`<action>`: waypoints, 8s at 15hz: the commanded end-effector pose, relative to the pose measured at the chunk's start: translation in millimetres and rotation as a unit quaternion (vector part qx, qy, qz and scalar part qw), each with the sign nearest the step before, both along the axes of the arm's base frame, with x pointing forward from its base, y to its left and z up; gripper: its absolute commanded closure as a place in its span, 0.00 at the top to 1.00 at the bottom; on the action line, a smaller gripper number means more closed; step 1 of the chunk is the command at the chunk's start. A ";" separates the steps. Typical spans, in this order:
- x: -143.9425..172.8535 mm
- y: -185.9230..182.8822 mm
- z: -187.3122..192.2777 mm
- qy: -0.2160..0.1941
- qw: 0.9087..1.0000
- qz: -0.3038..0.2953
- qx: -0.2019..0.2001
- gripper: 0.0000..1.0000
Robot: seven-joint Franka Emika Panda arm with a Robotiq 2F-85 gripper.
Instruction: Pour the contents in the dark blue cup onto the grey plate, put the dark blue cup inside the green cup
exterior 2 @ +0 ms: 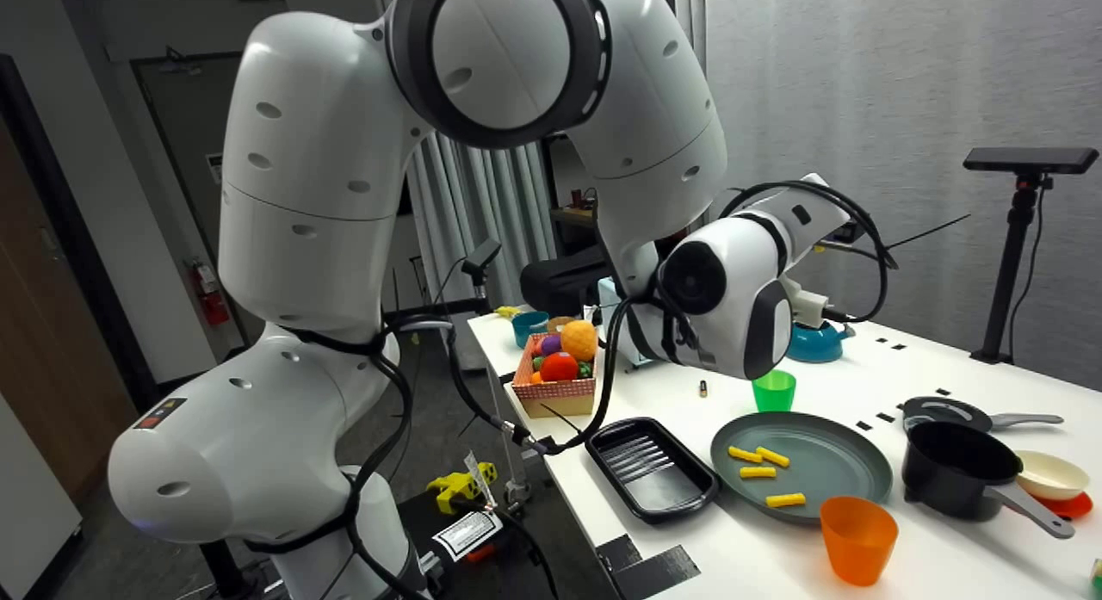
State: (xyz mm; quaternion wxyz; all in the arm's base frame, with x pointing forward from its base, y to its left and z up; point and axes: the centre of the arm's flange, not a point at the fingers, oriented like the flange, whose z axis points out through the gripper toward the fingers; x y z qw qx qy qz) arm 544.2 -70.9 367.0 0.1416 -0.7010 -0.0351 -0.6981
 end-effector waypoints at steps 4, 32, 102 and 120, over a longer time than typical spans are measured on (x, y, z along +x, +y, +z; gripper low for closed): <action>-0.7 -4.6 8.2 -0.062 0.997 0.020 0.035 0.53; 104.8 55.6 60.1 0.207 0.977 -0.033 0.048 0.53; 223.5 120.2 -126.5 0.694 0.701 -0.124 -0.106 0.53; 209.0 113.9 -92.2 0.676 0.720 -0.119 -0.101 1.00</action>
